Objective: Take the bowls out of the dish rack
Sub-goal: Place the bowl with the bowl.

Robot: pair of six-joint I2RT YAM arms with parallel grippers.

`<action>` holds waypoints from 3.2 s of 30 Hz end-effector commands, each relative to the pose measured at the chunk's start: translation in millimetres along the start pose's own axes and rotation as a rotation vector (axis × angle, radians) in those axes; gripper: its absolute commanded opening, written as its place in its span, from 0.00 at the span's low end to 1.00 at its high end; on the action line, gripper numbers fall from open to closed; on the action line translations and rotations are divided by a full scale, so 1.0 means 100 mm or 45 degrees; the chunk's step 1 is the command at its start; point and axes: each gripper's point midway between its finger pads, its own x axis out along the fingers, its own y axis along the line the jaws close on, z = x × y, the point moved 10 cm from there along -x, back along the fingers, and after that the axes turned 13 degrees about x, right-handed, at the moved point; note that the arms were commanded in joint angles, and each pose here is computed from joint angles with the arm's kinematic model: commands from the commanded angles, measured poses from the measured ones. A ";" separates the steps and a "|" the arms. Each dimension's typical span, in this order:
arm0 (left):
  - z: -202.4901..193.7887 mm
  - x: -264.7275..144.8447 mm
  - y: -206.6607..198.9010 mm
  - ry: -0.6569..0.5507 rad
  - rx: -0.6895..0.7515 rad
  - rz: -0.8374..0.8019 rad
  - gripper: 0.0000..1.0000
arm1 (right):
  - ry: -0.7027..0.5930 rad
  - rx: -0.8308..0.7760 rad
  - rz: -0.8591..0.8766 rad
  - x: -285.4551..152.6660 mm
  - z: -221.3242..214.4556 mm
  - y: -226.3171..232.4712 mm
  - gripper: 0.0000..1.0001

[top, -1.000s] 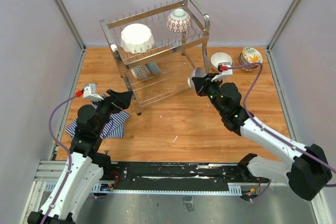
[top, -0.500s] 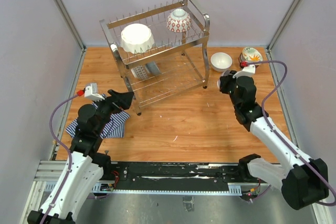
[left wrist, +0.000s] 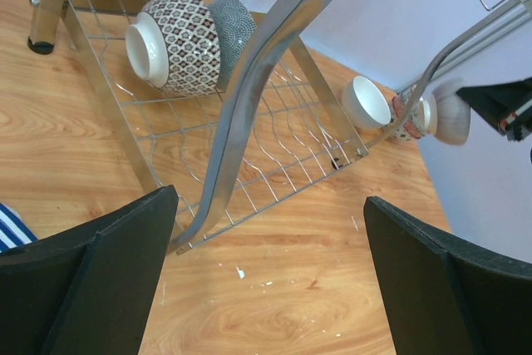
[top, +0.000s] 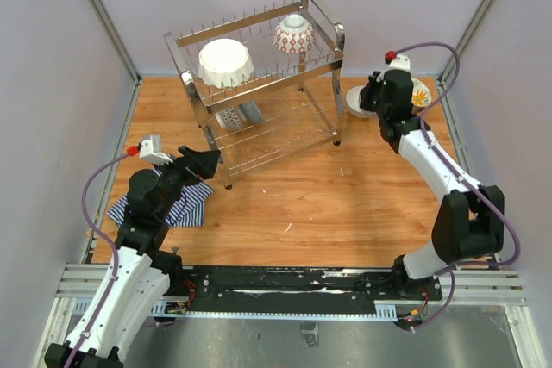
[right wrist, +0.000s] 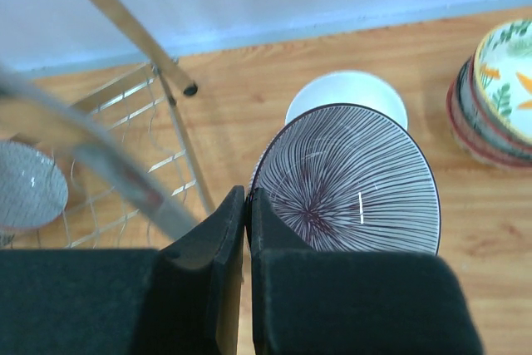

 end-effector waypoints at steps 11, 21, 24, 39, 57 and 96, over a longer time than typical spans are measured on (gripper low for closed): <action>0.12 0.05 -0.03 -0.067 0.049 0.003 1.00 | -0.004 -0.093 0.060 0.98 0.54 -0.05 0.01; 0.09 0.15 -0.02 -0.045 0.046 -0.011 1.00 | 0.090 -0.151 0.004 1.26 0.39 -0.14 0.01; 0.09 0.17 -0.04 -0.045 0.034 -0.030 1.00 | 0.116 -0.168 -0.006 1.32 0.32 -0.17 0.01; 0.08 0.18 -0.03 -0.046 0.031 -0.027 1.00 | 0.199 -0.278 -0.070 1.51 0.04 -0.14 0.01; 0.08 0.21 -0.03 -0.038 0.033 -0.029 1.00 | 0.235 -0.394 -0.168 1.66 -0.20 -0.10 0.01; 0.09 0.18 -0.04 -0.047 0.008 -0.028 1.00 | 0.164 -0.200 -0.096 1.27 0.00 -0.04 0.49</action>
